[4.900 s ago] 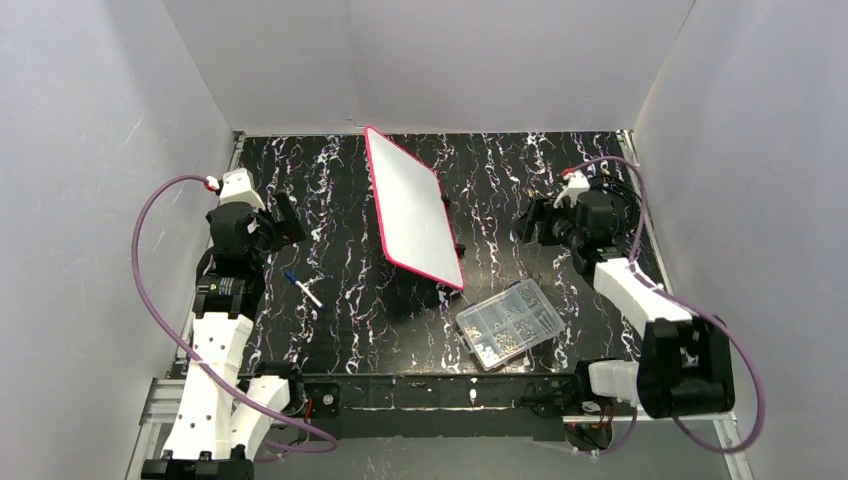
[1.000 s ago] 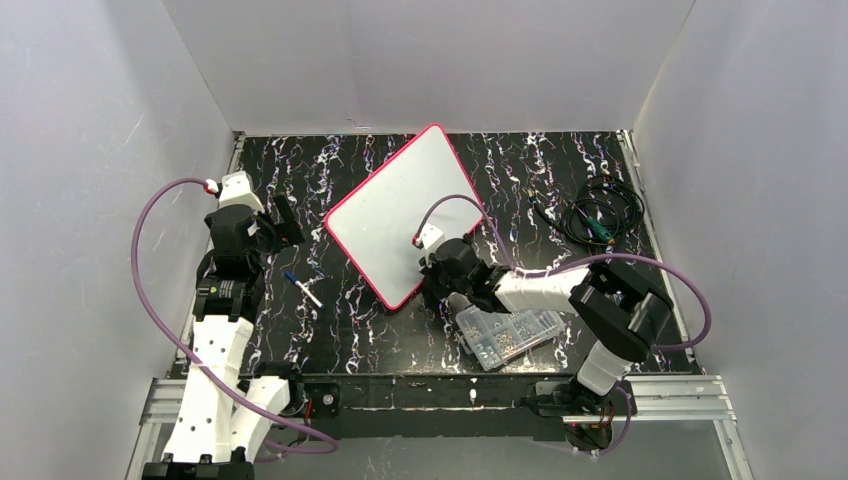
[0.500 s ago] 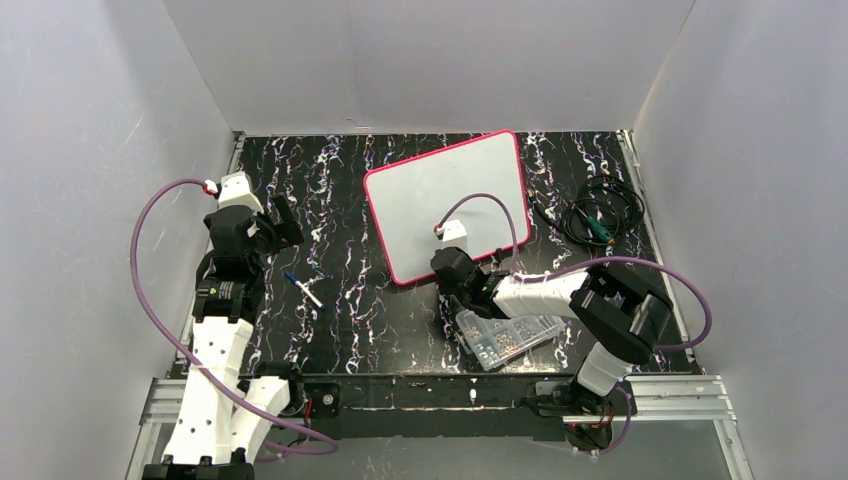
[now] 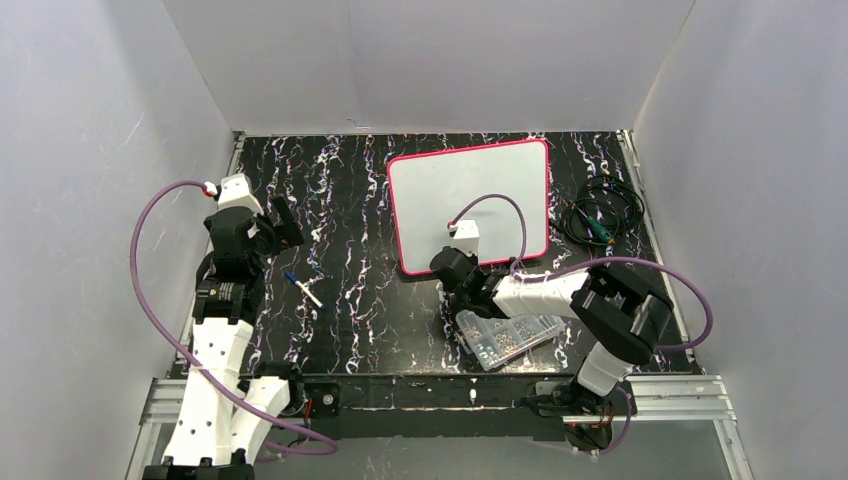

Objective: Write a sentence on the whiteboard
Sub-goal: Move the whiteboard stand to the center of the board, then pick up the whiteboard marker at the center of the board.

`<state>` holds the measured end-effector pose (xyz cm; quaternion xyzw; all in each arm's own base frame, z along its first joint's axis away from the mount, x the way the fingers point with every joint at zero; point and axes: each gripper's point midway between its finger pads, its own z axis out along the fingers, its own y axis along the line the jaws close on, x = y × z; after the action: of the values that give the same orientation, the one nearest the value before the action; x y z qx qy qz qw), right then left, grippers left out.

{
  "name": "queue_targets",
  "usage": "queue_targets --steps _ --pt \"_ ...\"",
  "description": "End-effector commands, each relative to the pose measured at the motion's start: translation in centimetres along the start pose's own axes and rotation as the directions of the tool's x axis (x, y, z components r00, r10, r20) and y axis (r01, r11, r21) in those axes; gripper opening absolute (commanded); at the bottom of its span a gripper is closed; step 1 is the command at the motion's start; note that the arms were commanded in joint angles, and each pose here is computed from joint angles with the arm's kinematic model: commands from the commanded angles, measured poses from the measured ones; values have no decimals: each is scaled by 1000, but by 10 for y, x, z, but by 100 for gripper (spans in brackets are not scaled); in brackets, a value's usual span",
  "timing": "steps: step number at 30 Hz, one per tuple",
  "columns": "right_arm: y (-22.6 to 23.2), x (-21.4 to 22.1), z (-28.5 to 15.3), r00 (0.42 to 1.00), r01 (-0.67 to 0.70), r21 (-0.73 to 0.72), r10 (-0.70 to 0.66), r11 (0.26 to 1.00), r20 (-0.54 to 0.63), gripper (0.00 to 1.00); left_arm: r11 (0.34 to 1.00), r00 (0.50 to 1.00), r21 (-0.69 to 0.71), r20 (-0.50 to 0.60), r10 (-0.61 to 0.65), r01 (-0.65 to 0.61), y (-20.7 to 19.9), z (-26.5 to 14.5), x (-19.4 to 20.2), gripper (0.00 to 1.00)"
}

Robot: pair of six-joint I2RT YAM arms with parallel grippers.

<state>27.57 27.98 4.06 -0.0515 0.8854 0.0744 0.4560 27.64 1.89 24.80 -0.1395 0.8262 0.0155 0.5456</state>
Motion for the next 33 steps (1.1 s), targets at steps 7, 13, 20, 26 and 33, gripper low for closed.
queue_targets --steps 7,13,20,26,33 --pt "7 -41 -28 997 -36 -71 41 997 72 53 996 995 -87 -96 -39 30 17 -3 38 99" --pt "25 -52 -57 995 -1 -205 22 979 101 57 988 972 -150 -224 -72 39 26 2 72 99" --pt "34 -79 -88 984 -3 -296 55 955 168 58 969 871 -213 -446 -207 121 27 12 133 99" --pt "21 -111 -116 961 2 -315 85 949 263 63 956 777 -254 -568 -271 147 28 25 166 75" --pt "11 -128 -138 941 36 -339 83 940 329 68 943 693 -294 -647 -318 158 30 47 186 48"
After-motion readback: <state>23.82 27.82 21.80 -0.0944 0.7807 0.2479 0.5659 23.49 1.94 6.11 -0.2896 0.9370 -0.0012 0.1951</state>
